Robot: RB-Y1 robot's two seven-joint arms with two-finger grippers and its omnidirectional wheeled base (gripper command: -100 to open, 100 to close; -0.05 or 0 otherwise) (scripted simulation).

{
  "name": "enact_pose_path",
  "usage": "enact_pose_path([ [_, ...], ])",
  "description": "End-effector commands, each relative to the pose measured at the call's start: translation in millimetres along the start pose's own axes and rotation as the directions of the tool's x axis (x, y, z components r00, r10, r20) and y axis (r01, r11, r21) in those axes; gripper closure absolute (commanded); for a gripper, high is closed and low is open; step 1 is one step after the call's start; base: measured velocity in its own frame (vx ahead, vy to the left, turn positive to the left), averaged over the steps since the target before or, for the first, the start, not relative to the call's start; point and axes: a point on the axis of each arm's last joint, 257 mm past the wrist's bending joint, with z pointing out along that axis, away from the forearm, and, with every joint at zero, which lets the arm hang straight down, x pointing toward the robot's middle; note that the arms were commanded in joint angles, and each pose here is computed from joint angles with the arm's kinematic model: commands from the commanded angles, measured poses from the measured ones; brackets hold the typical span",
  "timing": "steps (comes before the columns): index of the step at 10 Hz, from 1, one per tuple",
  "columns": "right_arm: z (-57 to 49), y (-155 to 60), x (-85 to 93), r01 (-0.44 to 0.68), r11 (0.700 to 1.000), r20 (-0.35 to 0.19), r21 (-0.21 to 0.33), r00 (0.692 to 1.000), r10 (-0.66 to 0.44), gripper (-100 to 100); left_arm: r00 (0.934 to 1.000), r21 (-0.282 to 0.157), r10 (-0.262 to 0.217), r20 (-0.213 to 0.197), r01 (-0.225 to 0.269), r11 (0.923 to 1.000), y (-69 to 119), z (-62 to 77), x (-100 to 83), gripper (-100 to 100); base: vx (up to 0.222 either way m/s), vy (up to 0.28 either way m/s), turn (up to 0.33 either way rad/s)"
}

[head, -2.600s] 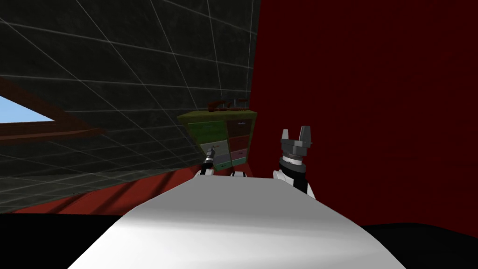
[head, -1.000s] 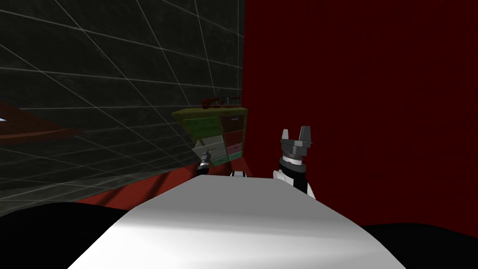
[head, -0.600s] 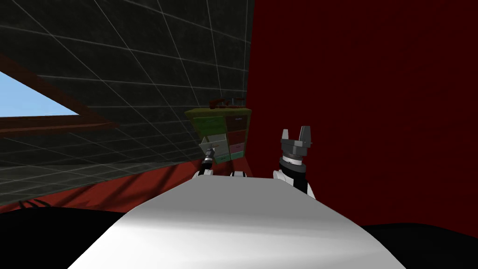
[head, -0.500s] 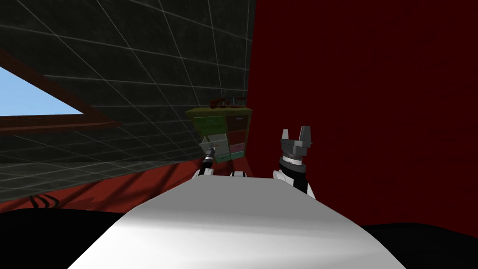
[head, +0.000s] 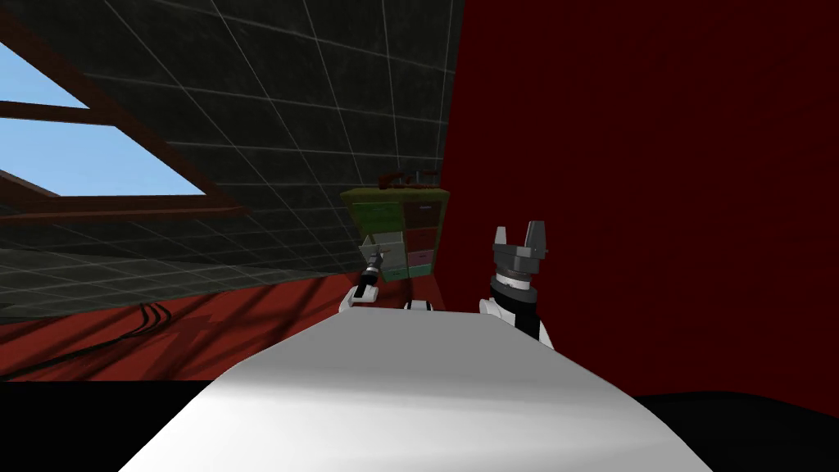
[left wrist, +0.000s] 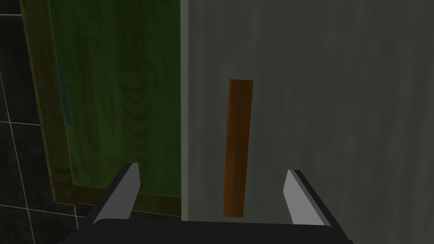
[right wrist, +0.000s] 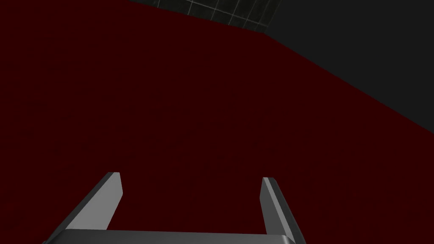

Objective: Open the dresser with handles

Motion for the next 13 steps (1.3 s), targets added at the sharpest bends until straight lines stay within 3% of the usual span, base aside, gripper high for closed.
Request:
enact_pose_path([
  [1,0.0,0,0.0,0.000,1.000,0.000,0.000,1.000,0.000,0,0.9991,-0.013,-0.004,-0.042,0.004,0.9999,2.4,23.6,13.5,-100,-0.054,-0.036,0.248],
  [2,0.0,0,0.0,0.000,1.000,0.000,0.000,1.000,0.000,0,0.9987,0.019,-0.006,-0.051,0.007,0.9998,-12.7,36.9,19.2,-100,-0.041,-0.028,0.099],
  [3,0.0,0,0.0,0.000,1.000,0.000,0.000,1.000,0.000,0,0.9975,-0.010,-0.005,-0.070,0.004,0.9999,-3.1,42.7,22.9,-100,-0.042,-0.028,0.225],
  [4,0.0,0,0.0,0.000,1.000,0.000,0.000,1.000,0.000,0,0.9969,0.018,-0.005,-0.079,0.007,0.9998,-16.8,54.1,28.0,-100,-0.036,-0.028,0.097],
  [5,0.0,0,0.0,0.000,1.000,0.000,0.000,1.000,0.000,0,0.9968,0.021,-0.005,-0.079,0.007,0.9998,-18.2,55.2,28.5,-100,-0.015,-0.009,-0.039],
  [7,0.0,0,0.0,0.000,1.000,0.000,0.000,1.000,0.000,0,0.9927,-0.008,0.002,-0.120,-0.003,1.0000,-15.2,78.6,39.3,-100,-0.051,-0.026,0.283],
  [8,0.0,0,0.0,0.000,1.000,0.000,0.000,1.000,0.000,0,0.9916,0.024,0.003,-0.129,0.001,0.9997,-31.7,90.7,45.3,-100,-0.054,-0.029,0.101],
  [9,0.0,0,0.0,0.000,1.000,0.000,0.000,1.000,0.000,0,0.9926,0.008,0.002,-0.121,-0.001,1.0000,-23.0,83.5,42.0,-100,-0.019,-0.009,0.007],
  [10,0.0,0,0.0,0.000,1.000,0.000,0.000,1.000,0.000,0,0.9927,0.004,0.001,-0.121,-0.001,1.0000,-22.2,84.1,41.7,0,0.000,0.000,0.000],
  [13,0.0,0,0.0,0.000,1.000,0.000,0.000,1.000,0.000,0,0.9928,-0.001,0.002,-0.120,-0.002,1.0000,-19.9,83.1,41.1,0,0.000,0.000,0.000],
])
